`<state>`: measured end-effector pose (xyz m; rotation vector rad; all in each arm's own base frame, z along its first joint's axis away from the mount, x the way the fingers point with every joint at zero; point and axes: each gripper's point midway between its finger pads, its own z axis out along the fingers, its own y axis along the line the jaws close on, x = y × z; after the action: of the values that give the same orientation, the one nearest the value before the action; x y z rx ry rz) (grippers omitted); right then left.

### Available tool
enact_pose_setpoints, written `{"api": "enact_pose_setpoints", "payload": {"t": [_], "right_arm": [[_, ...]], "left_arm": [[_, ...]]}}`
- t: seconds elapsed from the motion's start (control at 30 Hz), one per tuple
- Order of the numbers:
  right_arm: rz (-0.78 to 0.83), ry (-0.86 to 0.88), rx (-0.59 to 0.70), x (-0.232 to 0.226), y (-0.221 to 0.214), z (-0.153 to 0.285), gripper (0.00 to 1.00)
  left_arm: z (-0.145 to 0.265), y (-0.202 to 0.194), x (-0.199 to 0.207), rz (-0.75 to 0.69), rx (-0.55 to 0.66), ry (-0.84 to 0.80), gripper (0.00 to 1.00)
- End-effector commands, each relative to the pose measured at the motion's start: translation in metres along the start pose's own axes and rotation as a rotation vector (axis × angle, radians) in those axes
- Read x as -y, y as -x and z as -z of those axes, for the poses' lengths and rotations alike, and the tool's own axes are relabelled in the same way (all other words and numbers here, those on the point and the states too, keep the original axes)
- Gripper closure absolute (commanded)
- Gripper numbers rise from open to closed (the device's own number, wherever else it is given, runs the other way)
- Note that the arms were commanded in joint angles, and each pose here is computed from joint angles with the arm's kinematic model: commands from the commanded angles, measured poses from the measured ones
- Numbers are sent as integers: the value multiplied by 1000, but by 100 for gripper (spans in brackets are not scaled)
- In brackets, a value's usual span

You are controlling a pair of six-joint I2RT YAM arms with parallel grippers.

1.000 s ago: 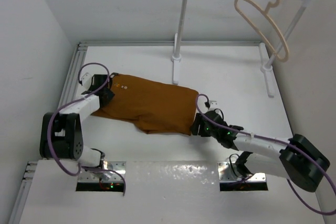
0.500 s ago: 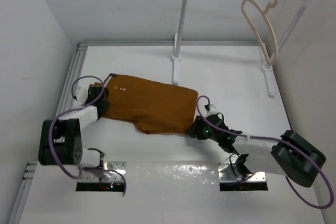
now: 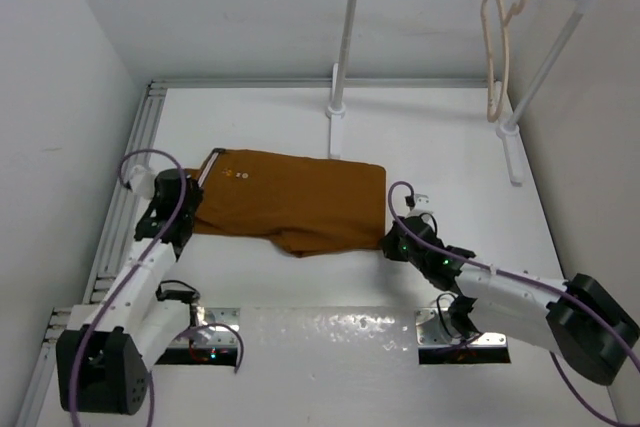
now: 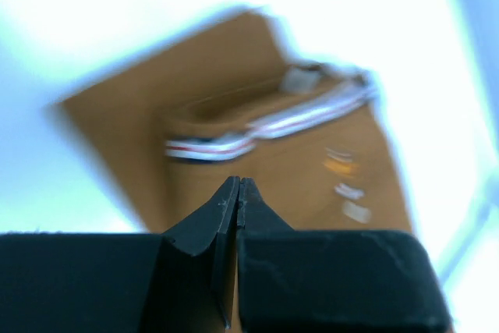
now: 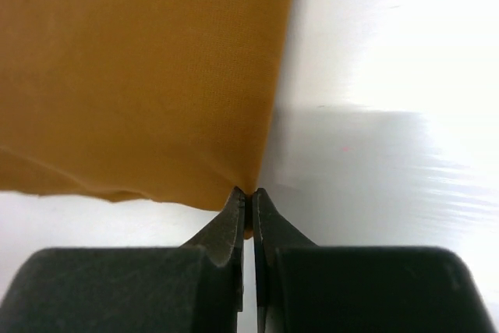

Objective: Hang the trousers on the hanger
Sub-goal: Fold the trousers at the center of the board, then pick up the hanger from the clothesline.

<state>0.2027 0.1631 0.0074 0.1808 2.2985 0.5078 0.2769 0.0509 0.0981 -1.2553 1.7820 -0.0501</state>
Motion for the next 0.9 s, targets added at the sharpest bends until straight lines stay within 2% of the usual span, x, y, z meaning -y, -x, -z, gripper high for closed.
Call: {"api": "enact_pose_setpoints", "payload": {"t": [0.0, 0.03, 0.07, 0.1, 0.13, 0.17, 0.2, 0.27, 0.3, 0.33, 0.37, 0.4, 0.43, 0.5, 0.53, 0.6, 0.67, 0.7, 0.73, 0.77, 0.8, 0.83, 0.87], "right_arm": [[98, -170, 5, 36, 5, 8, 99], [105, -189, -10, 42, 1, 10, 94], [105, -199, -15, 45, -1, 11, 66], [107, -211, -22, 48, -2, 13, 50], [125, -205, -47, 48, -5, 15, 41], [136, -187, -63, 44, -6, 17, 37], [136, -118, -56, 21, 9, 24, 34], [154, -88, -79, 14, 10, 30, 34], [153, -22, -21, -6, 32, 38, 44], [159, -2, -12, -13, 40, 45, 57], [163, 41, 51, -32, 66, 59, 80], [173, 60, 84, -41, 81, 66, 86], [167, 80, 162, -59, 114, 80, 91], [206, 35, 243, -63, 145, 91, 98], [201, 49, 318, -79, 176, 107, 100], [247, -12, 363, -84, 203, 111, 100], [266, -62, 467, -96, 248, 132, 100], [283, -112, 481, -97, 259, 129, 100], [255, -184, 567, -96, 290, 149, 100], [284, -245, 590, -92, 301, 154, 99], [300, -313, 611, -90, 312, 152, 87], [293, -437, 689, -80, 338, 172, 82], [296, -501, 708, -77, 348, 177, 75]], "left_arm": [[34, -8, 86, -88, -48, -284, 100], [52, -37, 106, -166, -98, -352, 100], [56, -56, 119, -223, -125, -381, 100], [68, -69, 136, -275, -150, -435, 100], [79, -107, 144, -364, -236, -481, 100], [87, -122, 152, -404, -268, -524, 100], [100, -155, 157, -505, -351, -609, 100], [107, -174, 159, -541, -381, -648, 100], [115, -186, 159, -577, -398, -693, 100], [115, -193, 161, -585, -401, -712, 100], [121, -204, 159, -614, -431, -745, 100], [122, -213, 160, -626, -446, -766, 100], [128, -222, 159, -651, -467, -789, 100], [125, -238, 155, -682, -489, -796, 100], [124, -244, 151, -699, -498, -795, 100], [119, -257, 146, -716, -517, -789, 100], [119, -266, 140, -721, -543, -800, 100], [117, -273, 132, -734, -563, -792, 100], [119, -277, 129, -742, -575, -799, 100], [119, -278, 127, -746, -577, -797, 100], [120, -280, 123, -752, -583, -796, 100], [122, -280, 122, -752, -590, -802, 100], [126, -279, 125, -743, -591, -817, 100]]}}
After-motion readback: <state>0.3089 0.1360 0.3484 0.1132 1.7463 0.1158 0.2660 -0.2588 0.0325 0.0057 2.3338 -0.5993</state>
